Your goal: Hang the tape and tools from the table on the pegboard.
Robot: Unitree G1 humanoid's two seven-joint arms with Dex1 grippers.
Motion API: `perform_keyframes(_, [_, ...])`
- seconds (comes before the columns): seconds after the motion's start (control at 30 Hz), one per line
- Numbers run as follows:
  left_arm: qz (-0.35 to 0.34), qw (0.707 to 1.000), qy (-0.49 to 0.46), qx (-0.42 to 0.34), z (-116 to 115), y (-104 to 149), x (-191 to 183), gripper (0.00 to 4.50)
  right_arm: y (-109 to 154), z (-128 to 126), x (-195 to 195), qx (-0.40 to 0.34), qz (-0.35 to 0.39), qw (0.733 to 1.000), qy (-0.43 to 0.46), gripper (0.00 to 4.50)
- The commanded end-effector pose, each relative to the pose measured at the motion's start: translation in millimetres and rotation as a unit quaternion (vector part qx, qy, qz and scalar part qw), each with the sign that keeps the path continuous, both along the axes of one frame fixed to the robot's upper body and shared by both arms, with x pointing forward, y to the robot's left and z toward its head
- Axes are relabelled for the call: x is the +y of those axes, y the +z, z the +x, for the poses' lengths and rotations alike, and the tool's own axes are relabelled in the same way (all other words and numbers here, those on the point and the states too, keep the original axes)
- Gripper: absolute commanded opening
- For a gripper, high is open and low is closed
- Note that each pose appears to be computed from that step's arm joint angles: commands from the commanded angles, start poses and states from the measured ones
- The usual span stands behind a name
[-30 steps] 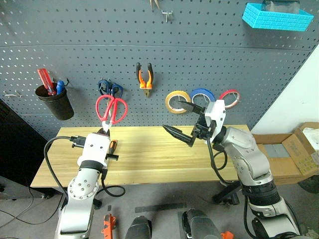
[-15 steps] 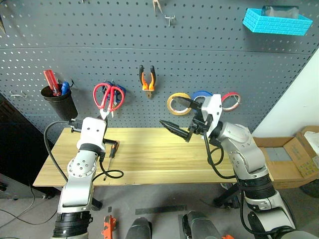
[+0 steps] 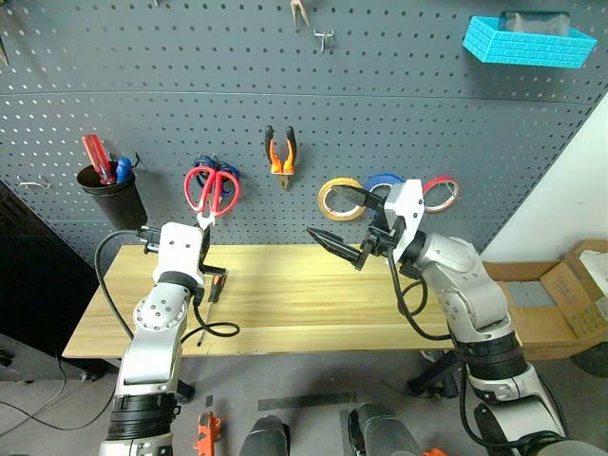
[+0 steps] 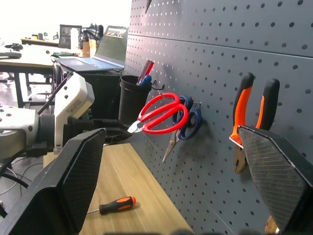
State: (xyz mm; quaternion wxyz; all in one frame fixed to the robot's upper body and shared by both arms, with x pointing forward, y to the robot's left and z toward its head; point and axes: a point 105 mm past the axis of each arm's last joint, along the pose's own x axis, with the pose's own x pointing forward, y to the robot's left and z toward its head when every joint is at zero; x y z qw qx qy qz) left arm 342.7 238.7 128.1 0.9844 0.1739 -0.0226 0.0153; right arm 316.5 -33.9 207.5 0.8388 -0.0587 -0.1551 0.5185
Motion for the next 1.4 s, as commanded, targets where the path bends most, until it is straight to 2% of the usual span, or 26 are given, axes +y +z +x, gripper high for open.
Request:
perform_keyframes(0.03, [-0.006,1.0,-0.006,-0.026,2,16,-2,1.92,12,-7,-2,-0.022,0.009,1.0,0.004,4.5])
perform_keyframes(0.27, [-0.013,1.0,-0.007,-0.01,0,6,-5,4.31,7,-11,-1,-0.016,-0.004,1.0,0.011,4.5])
perform_keyframes(0.3, [-0.016,1.0,-0.006,-0.005,-1,3,-5,4.44,6,-12,-1,-0.014,-0.006,1.0,0.012,4.5])
perform_keyframes(0.6, [-0.048,0.996,0.03,0.061,-17,-32,6,4.44,-23,-22,18,0.014,-0.06,0.997,0.044,4.5])
perform_keyframes(0.8, [-0.055,0.991,0.058,0.111,-25,-52,37,4.44,-48,-24,49,0.011,-0.111,0.991,0.07,4.5])
perform_keyframes(0.93, [-0.068,0.983,0.069,0.158,-18,-73,51,4.44,-65,-27,78,0.024,-0.125,0.988,0.083,4.5])
perform_keyframes(1.1, [-0.088,0.978,0.033,0.188,-4,-87,44,4.44,-64,-32,95,0.035,-0.12,0.987,0.099,4.5])
perform_keyframes(1.4, [-0.105,0.974,0.006,0.199,23,-87,36,4.44,-64,-36,90,0.05,-0.117,0.988,0.09,4.5])
